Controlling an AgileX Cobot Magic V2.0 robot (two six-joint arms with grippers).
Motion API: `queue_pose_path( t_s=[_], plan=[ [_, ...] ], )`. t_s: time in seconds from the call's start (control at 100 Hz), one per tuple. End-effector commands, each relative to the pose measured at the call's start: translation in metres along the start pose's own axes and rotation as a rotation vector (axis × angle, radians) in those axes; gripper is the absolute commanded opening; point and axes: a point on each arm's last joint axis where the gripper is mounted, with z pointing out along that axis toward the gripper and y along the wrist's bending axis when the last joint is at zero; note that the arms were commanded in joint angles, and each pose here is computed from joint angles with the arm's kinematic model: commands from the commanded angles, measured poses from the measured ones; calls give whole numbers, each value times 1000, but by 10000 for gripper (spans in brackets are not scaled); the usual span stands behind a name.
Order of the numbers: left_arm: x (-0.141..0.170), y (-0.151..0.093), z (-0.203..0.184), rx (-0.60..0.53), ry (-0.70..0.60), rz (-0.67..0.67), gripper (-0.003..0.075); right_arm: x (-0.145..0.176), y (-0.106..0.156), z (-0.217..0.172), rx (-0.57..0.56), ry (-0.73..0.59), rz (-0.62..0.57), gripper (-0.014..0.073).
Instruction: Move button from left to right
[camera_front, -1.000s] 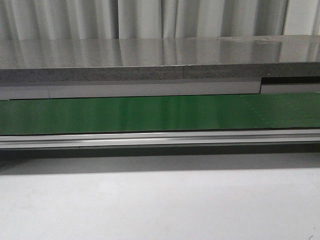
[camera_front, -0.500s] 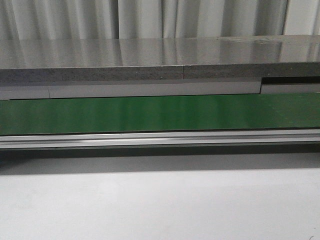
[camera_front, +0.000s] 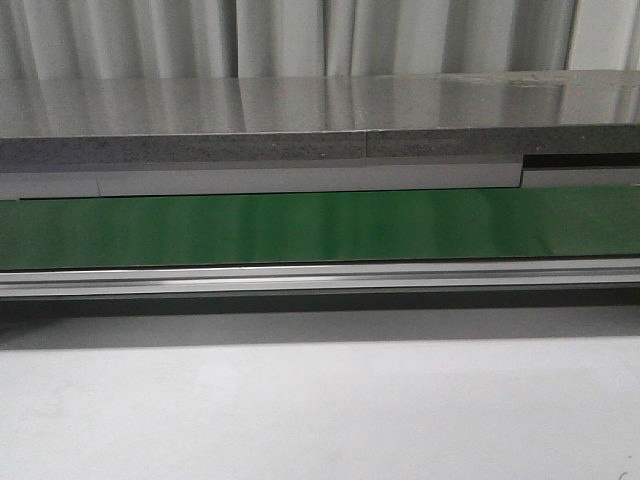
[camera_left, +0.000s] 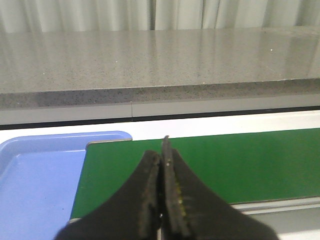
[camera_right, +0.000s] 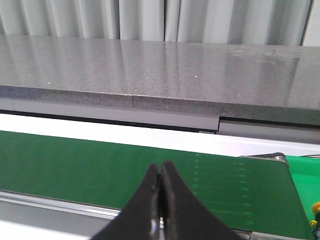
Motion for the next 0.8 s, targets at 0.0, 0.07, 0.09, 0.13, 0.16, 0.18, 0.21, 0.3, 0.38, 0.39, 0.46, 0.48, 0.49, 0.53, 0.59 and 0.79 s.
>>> queue_pose_path(
  t_s=[0.0, 0.07, 0.09, 0.13, 0.16, 0.18, 0.21, 0.3, 0.38, 0.39, 0.46, 0.48, 0.49, 0.53, 0.59, 0.79],
  plan=[
    [-16, 1, -2, -11, -102, -11, -20, -14, -1, -1, 17, -87, 1, -67],
    [-16, 1, -2, -11, -102, -11, -20, -14, -1, -1, 17, -87, 1, -67],
    [-16, 1, -2, -11, -102, -11, -21, -14, -1, -1, 17, -87, 1, -67],
    [-16, 1, -2, -11, -102, -11, -20, -14, -1, -1, 17, -87, 1, -67],
    [-16, 1, -2, -11, -102, -11, -20, -14, -1, -1, 17, -87, 1, -67],
    [-16, 1, -2, -11, -102, -11, -21, -14, -1, -1, 17, -87, 1, -67],
    [-16, 1, -2, -11, -102, -11, -20, -14, -2, -1, 18, -88, -1, -67],
    [-16, 1, -2, -11, -102, -11, -20, -14, -2, -1, 22, -88, -17, -67],
    [-16, 1, -2, -11, -102, -11, -21, -12, -2, -2, 30, -89, -41, -67],
    [-16, 1, -2, -11, -102, -11, -20, -12, -3, -3, 31, -89, -43, -67],
    [-16, 1, -2, -11, -102, -11, -20, -7, -3, -6, 40, -99, -54, -67],
    [-16, 1, -2, -11, -102, -11, -21, -5, -3, -7, 42, -103, -53, -67],
    [-16, 1, -2, -11, -102, -11, -21, -5, -3, -8, 42, -108, -51, -67],
    [-16, 1, -2, -11, -102, -11, -21, 1, -3, -10, 44, -111, -45, -67],
    [-16, 1, -2, -11, -102, -11, -20, 10, -3, -13, 45, -121, -34, -67],
    [-16, 1, -2, -11, -102, -11, -20, 43, -4, -20, 57, -138, -26, -67]
  ],
)
